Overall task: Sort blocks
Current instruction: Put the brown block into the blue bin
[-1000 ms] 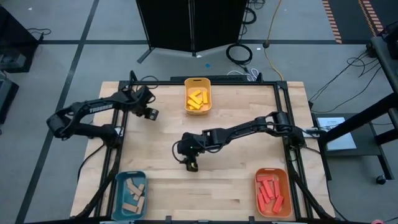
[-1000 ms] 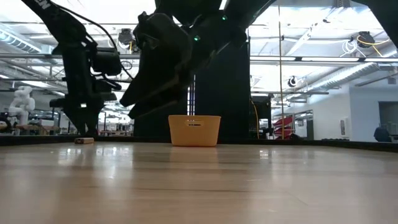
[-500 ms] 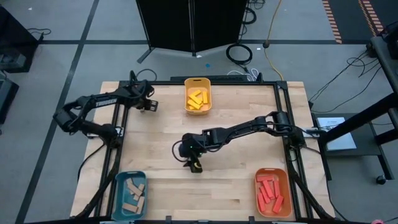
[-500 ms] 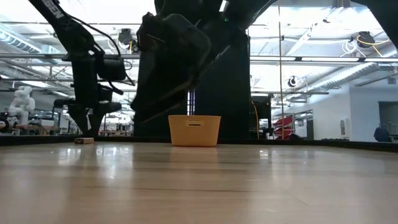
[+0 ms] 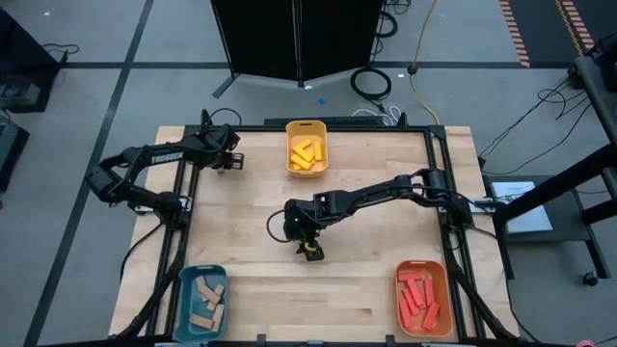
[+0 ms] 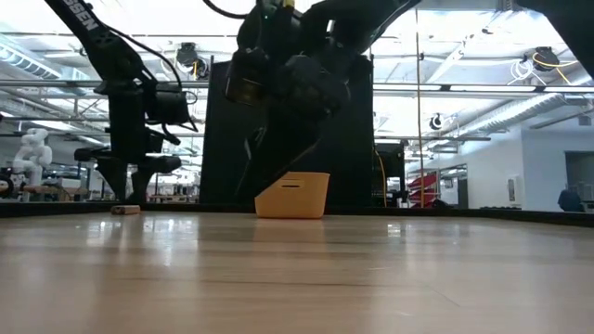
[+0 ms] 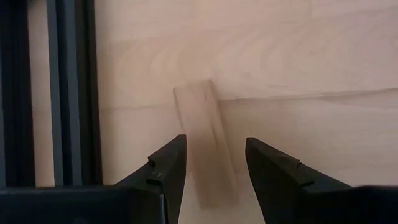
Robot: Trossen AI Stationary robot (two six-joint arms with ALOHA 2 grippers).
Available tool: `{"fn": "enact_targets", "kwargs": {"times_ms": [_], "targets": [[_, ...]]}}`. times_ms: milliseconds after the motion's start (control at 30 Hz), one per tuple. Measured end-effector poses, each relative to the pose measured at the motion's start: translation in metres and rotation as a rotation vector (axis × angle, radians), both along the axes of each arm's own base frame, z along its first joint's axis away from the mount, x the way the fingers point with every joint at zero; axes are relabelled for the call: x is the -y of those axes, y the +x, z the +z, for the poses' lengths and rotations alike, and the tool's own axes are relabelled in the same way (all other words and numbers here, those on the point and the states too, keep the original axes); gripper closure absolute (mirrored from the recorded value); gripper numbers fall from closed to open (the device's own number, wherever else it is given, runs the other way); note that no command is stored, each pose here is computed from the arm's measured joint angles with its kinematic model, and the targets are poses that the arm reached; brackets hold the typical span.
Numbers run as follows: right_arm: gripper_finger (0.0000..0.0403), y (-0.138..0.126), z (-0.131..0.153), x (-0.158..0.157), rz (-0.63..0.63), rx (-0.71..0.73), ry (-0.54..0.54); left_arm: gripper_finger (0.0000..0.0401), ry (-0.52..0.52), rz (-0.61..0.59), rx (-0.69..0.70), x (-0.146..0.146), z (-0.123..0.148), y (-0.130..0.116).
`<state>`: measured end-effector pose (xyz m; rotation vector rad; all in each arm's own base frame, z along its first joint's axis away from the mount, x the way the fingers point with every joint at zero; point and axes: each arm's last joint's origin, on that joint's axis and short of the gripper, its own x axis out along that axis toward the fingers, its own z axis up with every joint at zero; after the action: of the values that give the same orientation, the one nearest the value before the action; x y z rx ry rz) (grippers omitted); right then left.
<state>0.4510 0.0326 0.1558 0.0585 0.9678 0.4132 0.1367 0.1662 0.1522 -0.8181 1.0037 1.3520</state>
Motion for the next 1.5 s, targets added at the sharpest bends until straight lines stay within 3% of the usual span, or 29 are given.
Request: {"fn": "enact_targets", "kwargs": {"times_ms": [400, 733, 833, 1000, 1133, 1333, 1500], "targets": [[0.0195, -0.007, -0.004, 0.012, 0.090, -0.042, -0.015, 0.0239, -0.029, 0.091, 0.024, 0.001, -0.006, 0.000], [0.0195, -0.011, -0.006, 0.013, 0.154, -0.070, -0.047, 0.0240, -0.098, 0.082, -0.009, 0.000, -0.020, 0.004], [0.0195, -0.012, -0.006, 0.014, 0.166, -0.072, -0.056, 0.0256, -0.094, 0.069, -0.010, 0.002, -0.020, 0.006], [0.0195, -0.012, -0.007, 0.020, 0.163, -0.068, -0.062, 0.0321, -0.087, 0.037, -0.023, 0.005, -0.019, 0.009], [0.0195, -0.013, -0.007, 0.025, 0.151, -0.078, -0.060, 0.0322, -0.079, 0.015, -0.036, 0.007, -0.019, 0.010], [0.0195, -0.018, -0.009, 0.028, 0.147, -0.135, -0.054, 0.0322, -0.161, -0.052, -0.007, 0.025, 0.005, 0.011], [0.0195, -0.017, -0.009, 0.027, 0.159, -0.120, -0.060, 0.0322, -0.251, -0.183, 0.069, 0.066, 0.035, 0.008]]}}
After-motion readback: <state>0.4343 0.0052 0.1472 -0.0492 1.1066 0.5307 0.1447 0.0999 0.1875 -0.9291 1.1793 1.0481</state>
